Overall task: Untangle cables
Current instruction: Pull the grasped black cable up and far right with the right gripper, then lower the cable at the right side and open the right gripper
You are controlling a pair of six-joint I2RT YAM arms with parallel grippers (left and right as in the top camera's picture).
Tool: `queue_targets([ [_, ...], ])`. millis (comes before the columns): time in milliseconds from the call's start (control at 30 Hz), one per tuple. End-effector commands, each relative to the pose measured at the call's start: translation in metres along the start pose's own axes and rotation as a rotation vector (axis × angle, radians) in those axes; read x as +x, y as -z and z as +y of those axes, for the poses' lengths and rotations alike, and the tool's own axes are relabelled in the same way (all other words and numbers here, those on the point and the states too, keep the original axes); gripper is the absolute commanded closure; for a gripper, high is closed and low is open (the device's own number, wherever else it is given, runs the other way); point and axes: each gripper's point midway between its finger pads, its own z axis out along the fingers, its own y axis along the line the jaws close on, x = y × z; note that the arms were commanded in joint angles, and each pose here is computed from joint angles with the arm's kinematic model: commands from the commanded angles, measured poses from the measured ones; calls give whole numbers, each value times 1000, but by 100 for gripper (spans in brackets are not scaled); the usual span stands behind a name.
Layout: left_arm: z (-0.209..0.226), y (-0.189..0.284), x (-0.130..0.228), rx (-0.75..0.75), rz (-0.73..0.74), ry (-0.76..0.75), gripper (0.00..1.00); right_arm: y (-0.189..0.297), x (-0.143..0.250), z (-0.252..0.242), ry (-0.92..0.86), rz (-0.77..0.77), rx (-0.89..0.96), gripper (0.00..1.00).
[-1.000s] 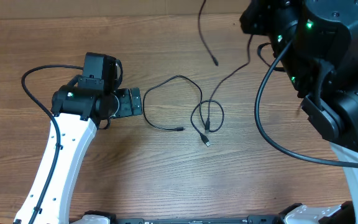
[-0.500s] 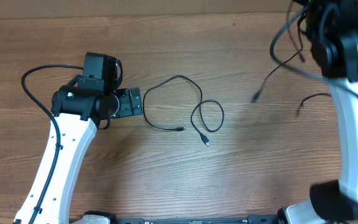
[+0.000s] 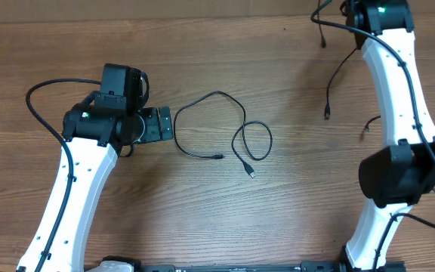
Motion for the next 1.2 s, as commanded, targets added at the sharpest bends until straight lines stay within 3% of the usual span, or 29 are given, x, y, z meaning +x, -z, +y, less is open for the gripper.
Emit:
queue_targets([
  [0,1,7,-6,-1,-30,13,0,-19,-8,-15,-26,-29,14,96],
  [200,1,7,-6,-1,-30,13,0,-53,-15,-93,-61,-35,142,96],
  [500,1,7,-6,-1,-30,13,0,-99,1,-254,-127,20,387,96],
  [767,1,7,-6,-1,-30,13,0,-95,15,-372,-193,73,557,94],
  [800,1,7,-6,-1,-30,13,0,-93,14,-379,-200,76,564,85],
  [833,1,7,-6,-1,-30,13,0,-89,14,-391,-210,83,575,44],
  [867,1,7,-6,-1,-30,13,0,-88,16,-398,-219,94,575,17],
  [900,1,7,-6,-1,-30,13,0,-85,17,-405,-228,105,579,0],
  [1100,1,7,-6,-1,-30,13,0,-80,29,-409,-230,172,568,0],
  [1167,1,7,-6,-1,-30,13,0,-81,33,-389,-170,232,494,0],
])
